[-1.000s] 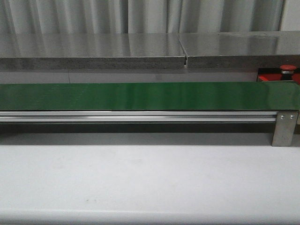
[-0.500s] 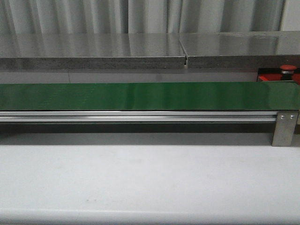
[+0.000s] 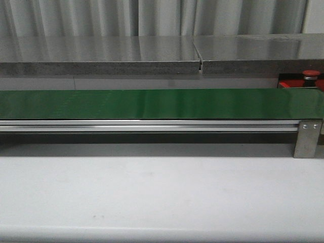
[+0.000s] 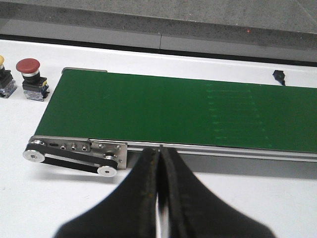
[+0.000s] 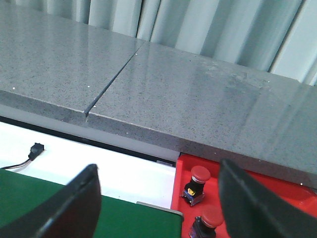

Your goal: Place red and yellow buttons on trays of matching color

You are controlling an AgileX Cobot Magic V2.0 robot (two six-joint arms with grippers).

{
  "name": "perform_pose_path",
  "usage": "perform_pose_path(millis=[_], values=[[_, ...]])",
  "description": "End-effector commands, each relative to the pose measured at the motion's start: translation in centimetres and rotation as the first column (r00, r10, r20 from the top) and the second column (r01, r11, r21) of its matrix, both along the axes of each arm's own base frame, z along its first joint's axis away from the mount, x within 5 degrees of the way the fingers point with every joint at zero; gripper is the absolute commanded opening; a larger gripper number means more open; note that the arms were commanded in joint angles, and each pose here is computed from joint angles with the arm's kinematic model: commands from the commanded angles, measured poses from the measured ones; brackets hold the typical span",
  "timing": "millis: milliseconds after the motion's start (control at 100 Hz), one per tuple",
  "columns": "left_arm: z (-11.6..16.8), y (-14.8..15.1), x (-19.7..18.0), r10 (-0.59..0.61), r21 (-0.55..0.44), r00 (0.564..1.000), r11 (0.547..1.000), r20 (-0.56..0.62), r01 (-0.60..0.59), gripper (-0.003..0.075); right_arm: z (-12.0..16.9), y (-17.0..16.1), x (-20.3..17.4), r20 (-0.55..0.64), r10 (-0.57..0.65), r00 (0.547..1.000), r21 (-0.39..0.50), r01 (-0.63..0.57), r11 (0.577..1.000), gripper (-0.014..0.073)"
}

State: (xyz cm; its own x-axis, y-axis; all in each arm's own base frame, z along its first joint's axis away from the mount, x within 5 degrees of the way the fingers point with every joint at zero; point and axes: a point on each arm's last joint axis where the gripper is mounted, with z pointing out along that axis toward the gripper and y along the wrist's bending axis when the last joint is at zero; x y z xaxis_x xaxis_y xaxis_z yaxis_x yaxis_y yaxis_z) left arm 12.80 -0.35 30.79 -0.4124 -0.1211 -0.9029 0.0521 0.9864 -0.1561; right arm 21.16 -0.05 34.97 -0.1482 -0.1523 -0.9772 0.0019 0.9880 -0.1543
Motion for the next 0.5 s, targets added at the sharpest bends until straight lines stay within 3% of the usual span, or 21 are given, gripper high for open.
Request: perform_pose_path(millis=[0,210,280,490], values=[[1.43,0.12,0.19,0.026,-0.017,0.996,1.0,0.085,-0.025,-0.002,1.69,-0.13,-0.42,0.056,-0.011,0.998,-0.005,0.011,1.0,0.041],[1.43,0.12,0.19,0.026,-0.017,0.996,1.0,0.085,-0.025,-0.002,1.64,-0.46,-0.44,0.051,-0.048,0.998,-0.008,0.048,0.999,0.0031],[1.43,0.12,0.19,0.026,-0.017,0.996,1.0,0.085,-0.025,-0.002,1.64,-0.46,-0.44,0.051,-0.048,0.998,-0.008,0.048,0.999,-0.0057],[1.43,0.12,0.19,0.026,-0.017,0.996,1.0,0.085,-0.025,-0.002,1.64,-0.46,-0.44,0.051,-0.048,0.998,-0.006,0.048,0.999,-0.0067]])
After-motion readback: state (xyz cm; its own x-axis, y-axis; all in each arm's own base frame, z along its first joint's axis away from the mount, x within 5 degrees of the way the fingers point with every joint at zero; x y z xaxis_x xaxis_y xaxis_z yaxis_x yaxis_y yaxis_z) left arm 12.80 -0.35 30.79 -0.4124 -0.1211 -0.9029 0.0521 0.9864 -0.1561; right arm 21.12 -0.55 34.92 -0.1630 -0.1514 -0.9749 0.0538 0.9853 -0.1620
